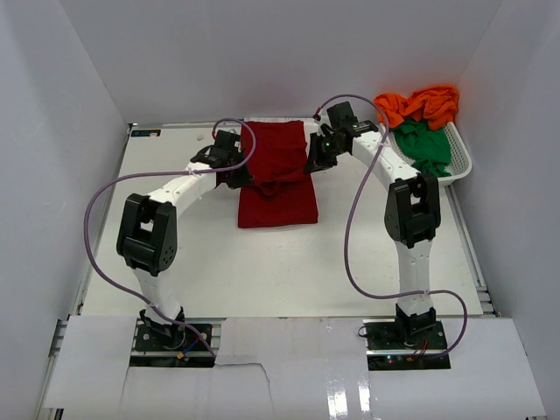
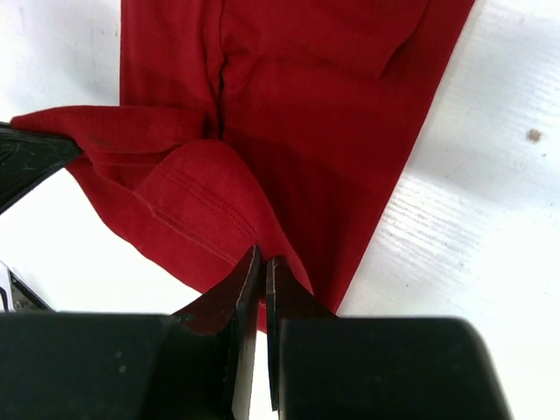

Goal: Fold and stack the t-shirts
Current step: Fold the folded rectangular tshirt in 1/3 of the way

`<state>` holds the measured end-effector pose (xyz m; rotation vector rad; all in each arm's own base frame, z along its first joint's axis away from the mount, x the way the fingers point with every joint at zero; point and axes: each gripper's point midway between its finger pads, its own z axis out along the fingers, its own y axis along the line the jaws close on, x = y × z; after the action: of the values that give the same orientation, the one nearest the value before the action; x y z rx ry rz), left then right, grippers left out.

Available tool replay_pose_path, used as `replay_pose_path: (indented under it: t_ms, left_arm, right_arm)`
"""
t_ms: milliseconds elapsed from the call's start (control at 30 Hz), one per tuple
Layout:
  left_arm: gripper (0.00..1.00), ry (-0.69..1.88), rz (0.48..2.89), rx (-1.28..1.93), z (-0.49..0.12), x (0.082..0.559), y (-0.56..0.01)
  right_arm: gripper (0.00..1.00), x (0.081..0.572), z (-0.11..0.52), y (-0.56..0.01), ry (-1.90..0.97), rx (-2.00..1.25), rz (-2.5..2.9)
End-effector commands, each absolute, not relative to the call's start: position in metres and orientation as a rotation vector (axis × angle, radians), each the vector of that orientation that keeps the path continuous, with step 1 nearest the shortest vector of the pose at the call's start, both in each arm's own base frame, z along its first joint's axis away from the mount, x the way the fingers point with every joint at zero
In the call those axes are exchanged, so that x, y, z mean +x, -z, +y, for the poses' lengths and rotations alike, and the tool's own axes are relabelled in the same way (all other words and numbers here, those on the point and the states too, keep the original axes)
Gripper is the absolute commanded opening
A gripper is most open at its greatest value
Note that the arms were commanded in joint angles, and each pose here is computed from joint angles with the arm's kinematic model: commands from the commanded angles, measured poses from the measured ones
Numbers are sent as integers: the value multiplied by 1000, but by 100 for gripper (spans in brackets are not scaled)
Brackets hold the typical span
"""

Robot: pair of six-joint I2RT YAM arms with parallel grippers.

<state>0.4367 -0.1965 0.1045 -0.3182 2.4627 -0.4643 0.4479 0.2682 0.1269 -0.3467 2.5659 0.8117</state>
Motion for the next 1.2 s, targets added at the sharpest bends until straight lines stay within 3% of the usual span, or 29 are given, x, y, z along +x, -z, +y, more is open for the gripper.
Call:
replay_pose_path:
  t_ms: [0, 567, 633, 667, 700, 733, 767, 833, 1000, 1167]
  left_arm:
    - [0, 437, 2392, -354, -189, 455, -126]
    - [0, 414, 2398, -406, -181, 472, -117]
    - [1, 415, 2402, -401, -182, 474, -115]
    - [7, 413, 2413, -396, -184, 476, -109]
    - [15, 414, 2406, -397, -184, 479, -112]
    - [26, 408, 2409, -404, -184, 480, -110]
    - [57, 398, 2406, -417, -182, 481, -111]
    - [95, 359, 2376, -454, -176, 485, -115]
    - [98, 310, 2256, -461, -163, 502, -159]
    - [98, 362, 2241, -362, -167, 490, -183]
  right_arm:
    - [8, 457, 269, -140, -836, -372, 2532]
    - [9, 480, 272, -130, -845, -355, 2531]
    - [15, 484, 271, -127, -841, -341, 2534]
    - [23, 486, 270, -127, -834, -338, 2531]
    - [45, 492, 269, -132, -831, -330, 2513]
    - [52, 496, 269, -133, -820, -327, 2503]
    - [54, 502, 264, -134, -775, -306, 2496]
    - [56, 515, 258, -151, -741, -288, 2429]
    - [58, 520, 245, -182, -708, -250, 2301]
    - [58, 493, 253, -162, -816, -304, 2388]
